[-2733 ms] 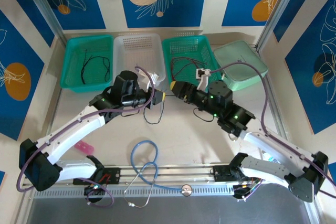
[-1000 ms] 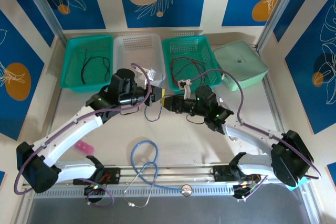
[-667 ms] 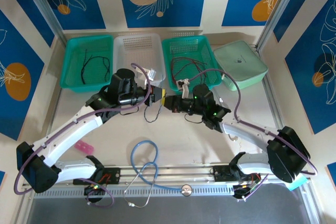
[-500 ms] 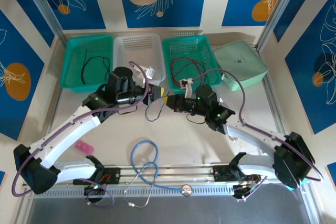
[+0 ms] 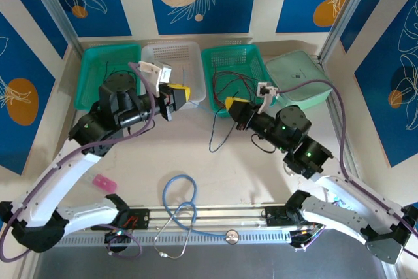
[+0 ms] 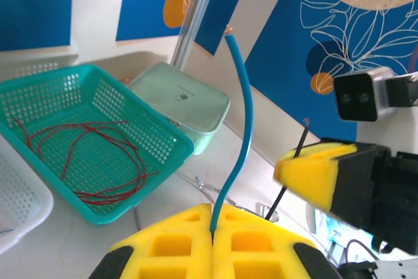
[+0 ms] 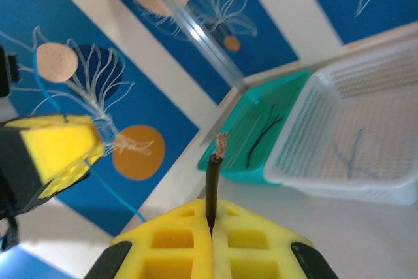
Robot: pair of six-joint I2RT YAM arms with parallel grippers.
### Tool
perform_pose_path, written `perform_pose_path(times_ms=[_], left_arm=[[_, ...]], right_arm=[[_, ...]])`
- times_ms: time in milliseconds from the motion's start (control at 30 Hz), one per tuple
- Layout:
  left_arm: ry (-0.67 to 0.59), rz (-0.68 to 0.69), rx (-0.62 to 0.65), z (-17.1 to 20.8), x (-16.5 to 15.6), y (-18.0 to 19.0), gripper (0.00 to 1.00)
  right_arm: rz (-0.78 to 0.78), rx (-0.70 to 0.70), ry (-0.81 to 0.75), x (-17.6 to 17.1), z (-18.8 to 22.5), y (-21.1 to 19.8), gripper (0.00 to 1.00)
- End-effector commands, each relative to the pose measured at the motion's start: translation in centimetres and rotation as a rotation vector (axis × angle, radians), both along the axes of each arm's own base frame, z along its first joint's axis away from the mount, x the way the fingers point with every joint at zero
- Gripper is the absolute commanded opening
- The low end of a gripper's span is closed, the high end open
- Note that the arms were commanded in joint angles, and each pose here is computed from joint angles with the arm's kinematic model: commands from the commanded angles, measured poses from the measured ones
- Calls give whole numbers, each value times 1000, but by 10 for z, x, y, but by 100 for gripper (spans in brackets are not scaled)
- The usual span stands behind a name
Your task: Untangle the cables
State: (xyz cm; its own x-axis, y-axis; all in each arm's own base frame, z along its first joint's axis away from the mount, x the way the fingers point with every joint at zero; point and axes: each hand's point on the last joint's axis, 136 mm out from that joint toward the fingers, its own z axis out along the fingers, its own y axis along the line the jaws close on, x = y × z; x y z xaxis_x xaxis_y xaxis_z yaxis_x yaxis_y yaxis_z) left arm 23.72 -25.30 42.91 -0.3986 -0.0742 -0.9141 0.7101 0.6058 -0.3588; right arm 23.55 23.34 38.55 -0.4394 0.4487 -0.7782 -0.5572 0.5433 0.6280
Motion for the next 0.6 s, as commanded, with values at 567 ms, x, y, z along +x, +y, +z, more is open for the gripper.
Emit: perform_pose_path(times_ms=[567], left_arm=[[-86, 605, 237, -14, 32, 159, 0]], right_arm=[[-657, -158, -216, 0, 86, -171, 0]])
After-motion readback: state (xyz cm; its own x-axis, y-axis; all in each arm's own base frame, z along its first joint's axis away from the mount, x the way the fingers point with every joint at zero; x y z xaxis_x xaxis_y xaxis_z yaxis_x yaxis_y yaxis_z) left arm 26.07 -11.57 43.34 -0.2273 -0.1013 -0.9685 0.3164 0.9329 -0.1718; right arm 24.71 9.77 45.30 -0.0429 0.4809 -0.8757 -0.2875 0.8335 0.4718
